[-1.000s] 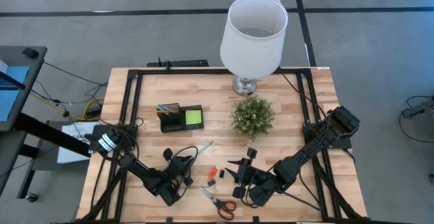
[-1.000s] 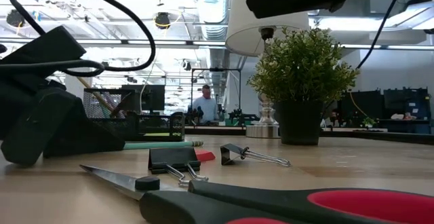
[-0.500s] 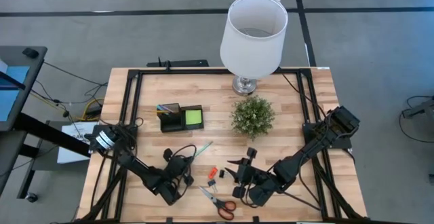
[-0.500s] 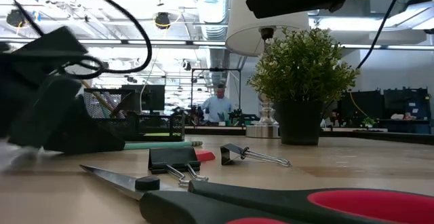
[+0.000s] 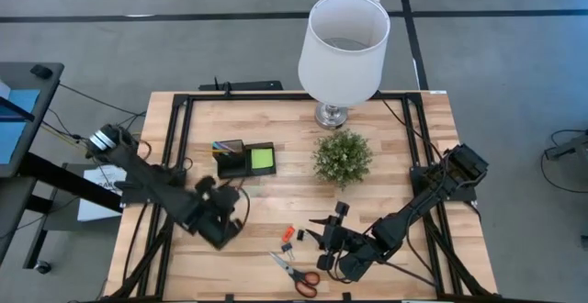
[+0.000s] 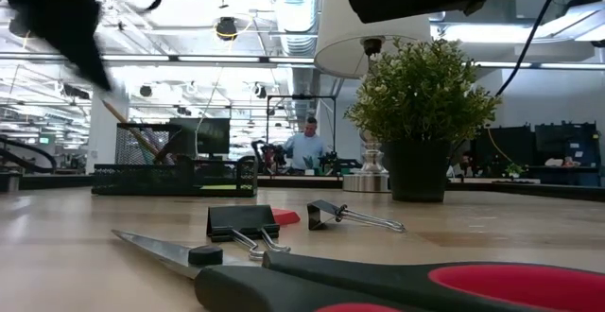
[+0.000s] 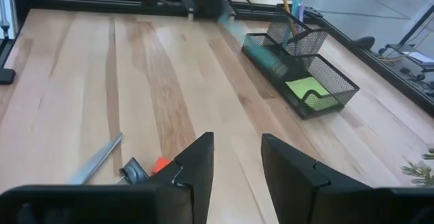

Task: Pick and place office supplies into organizer
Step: Put the blue pencil into the black desk organizer, then put the right black binder clip into the black desk organizer

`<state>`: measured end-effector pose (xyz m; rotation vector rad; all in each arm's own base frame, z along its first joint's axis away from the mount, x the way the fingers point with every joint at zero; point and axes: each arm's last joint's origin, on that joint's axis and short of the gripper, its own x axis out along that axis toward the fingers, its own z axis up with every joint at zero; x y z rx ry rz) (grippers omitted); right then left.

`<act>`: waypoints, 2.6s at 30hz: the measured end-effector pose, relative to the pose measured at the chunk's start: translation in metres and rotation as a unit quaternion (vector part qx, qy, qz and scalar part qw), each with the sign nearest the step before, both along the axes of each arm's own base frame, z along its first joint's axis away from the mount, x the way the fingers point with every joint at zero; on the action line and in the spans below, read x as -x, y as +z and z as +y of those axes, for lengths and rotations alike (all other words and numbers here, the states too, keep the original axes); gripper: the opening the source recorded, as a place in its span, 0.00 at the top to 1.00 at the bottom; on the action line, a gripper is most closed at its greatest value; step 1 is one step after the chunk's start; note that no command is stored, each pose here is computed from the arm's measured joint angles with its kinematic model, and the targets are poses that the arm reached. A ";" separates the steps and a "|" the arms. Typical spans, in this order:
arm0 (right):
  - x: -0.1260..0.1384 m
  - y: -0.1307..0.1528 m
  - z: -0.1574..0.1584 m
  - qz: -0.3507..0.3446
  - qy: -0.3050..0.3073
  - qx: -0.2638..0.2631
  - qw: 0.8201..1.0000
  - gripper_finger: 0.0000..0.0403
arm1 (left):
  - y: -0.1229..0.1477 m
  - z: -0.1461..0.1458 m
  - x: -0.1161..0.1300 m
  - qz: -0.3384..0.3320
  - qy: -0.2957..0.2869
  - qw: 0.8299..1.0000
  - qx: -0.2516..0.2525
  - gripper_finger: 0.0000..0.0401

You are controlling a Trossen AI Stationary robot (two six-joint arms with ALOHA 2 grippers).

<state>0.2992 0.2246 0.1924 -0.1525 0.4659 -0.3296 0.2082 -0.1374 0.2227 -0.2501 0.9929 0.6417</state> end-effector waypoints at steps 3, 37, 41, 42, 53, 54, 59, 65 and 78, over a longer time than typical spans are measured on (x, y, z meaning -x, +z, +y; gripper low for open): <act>0.001 -0.001 0.000 0.006 0.001 0.005 1.000 0.71 | 0.040 0.020 0.002 0.063 0.012 0.998 0.001 0.99; 0.015 -0.005 0.010 0.022 0.009 -0.001 1.000 0.71 | 0.089 0.162 0.000 0.195 0.145 0.961 0.132 0.99; 0.017 -0.006 0.012 0.022 0.009 -0.005 1.000 0.71 | 0.077 0.166 0.003 0.226 0.142 0.953 0.141 0.99; 0.017 -0.006 0.012 0.022 0.009 -0.005 1.000 0.71 | 0.075 0.167 0.002 0.230 0.138 0.954 0.137 0.99; 0.018 -0.006 0.012 0.024 0.010 -0.001 1.000 0.71 | 0.075 0.169 0.002 0.264 0.032 0.956 0.127 0.99; 0.018 -0.006 0.012 0.024 0.010 -0.001 1.000 0.71 | 0.074 0.170 0.001 0.269 0.024 0.955 0.127 0.99; 0.019 -0.007 0.011 0.029 0.009 0.003 1.000 0.71 | 0.072 0.181 0.000 0.284 0.003 0.952 0.111 0.97; 0.019 -0.007 0.011 0.033 0.009 0.007 0.999 0.71 | 0.066 0.197 -0.004 0.306 -0.005 0.948 0.090 0.86; 0.011 -0.008 -0.002 0.040 -0.012 0.013 0.999 0.71 | 0.049 0.215 -0.023 0.326 0.003 0.945 0.021 0.66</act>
